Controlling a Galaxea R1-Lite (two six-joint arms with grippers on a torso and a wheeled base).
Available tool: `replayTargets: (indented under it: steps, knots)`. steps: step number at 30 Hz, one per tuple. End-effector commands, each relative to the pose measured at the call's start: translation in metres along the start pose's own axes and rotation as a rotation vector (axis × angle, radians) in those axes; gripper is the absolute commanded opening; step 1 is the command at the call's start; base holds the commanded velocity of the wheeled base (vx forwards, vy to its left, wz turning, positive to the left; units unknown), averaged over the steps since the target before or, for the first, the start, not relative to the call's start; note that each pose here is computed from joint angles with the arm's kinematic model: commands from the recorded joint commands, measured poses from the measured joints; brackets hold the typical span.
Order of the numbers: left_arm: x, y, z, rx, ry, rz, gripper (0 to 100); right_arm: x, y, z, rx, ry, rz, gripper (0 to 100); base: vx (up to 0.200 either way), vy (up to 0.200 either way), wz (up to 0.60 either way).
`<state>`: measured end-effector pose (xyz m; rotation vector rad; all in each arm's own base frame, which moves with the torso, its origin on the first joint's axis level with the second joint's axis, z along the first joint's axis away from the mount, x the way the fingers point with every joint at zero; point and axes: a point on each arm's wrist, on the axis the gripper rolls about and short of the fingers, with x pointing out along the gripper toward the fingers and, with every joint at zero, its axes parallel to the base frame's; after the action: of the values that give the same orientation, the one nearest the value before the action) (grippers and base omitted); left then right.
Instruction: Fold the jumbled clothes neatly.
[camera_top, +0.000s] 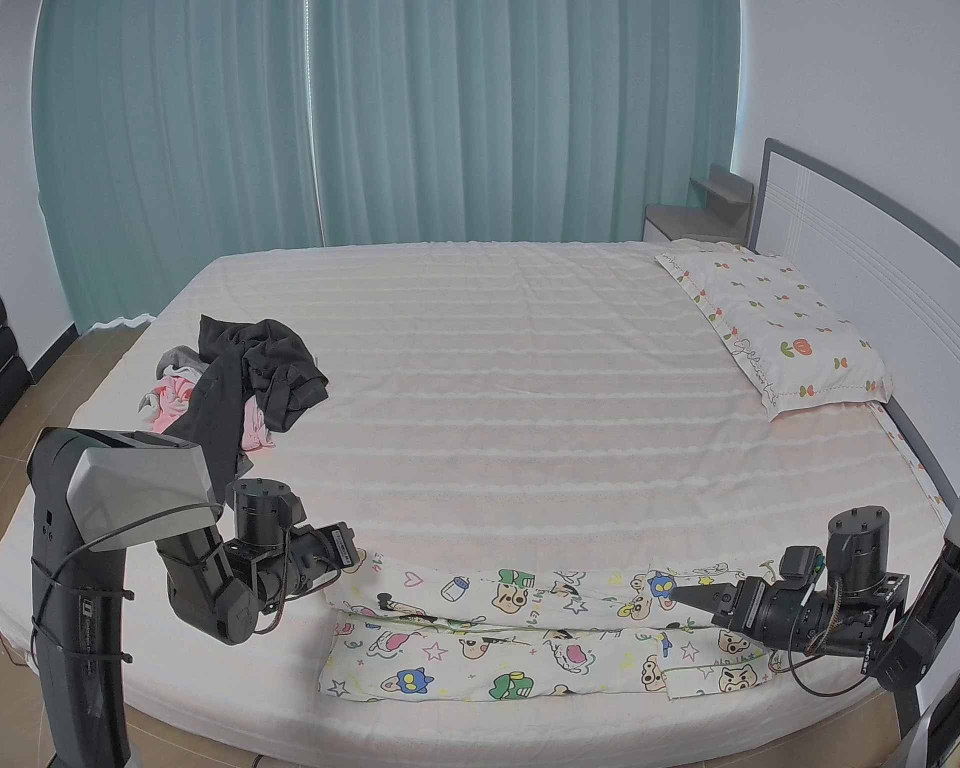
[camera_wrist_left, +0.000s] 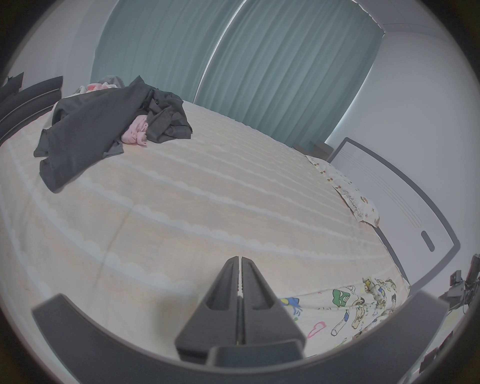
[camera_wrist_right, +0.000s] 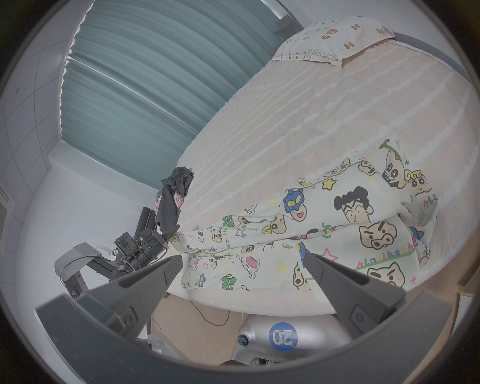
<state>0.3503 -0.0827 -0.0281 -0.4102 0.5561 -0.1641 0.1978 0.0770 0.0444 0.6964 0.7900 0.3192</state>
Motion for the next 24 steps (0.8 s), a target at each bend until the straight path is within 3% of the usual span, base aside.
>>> replayTargets:
  steps: [1, 8, 13, 14, 20, 24]
  knots:
    - [0.000, 0.004, -0.002, -0.005, 0.008, 0.012, 0, 0.000, 0.000, 0.000, 0.000, 0.001, 0.000, 100, 0.000, 0.000, 0.00]
    - [0.004, 0.007, -0.013, 0.001, 0.041, 0.024, 0, 0.000, 0.000, 0.000, 0.000, 0.000, 0.001, 100, 0.000, 0.000, 0.00]
    - [-0.006, 0.010, -0.029, 0.025, 0.116, 0.040, 0, 0.000, 0.000, 0.000, 0.001, 0.000, -0.001, 100, 0.000, 0.000, 0.00]
    - [-0.006, 0.010, -0.029, 0.025, 0.117, 0.040, 100, 0.000, -0.001, 0.000, 0.001, 0.001, -0.002, 100, 0.000, 0.000, 0.00]
    - [-0.017, 0.025, -0.025, 0.008, 0.119, 0.085, 100, -0.001, -0.001, -0.001, 0.001, 0.003, -0.002, 100, 0.000, 0.000, 0.00]
    - [-0.034, 0.025, -0.025, 0.017, 0.153, 0.061, 100, -0.001, -0.001, -0.002, 0.000, 0.004, -0.005, 100, 0.000, 0.000, 0.00]
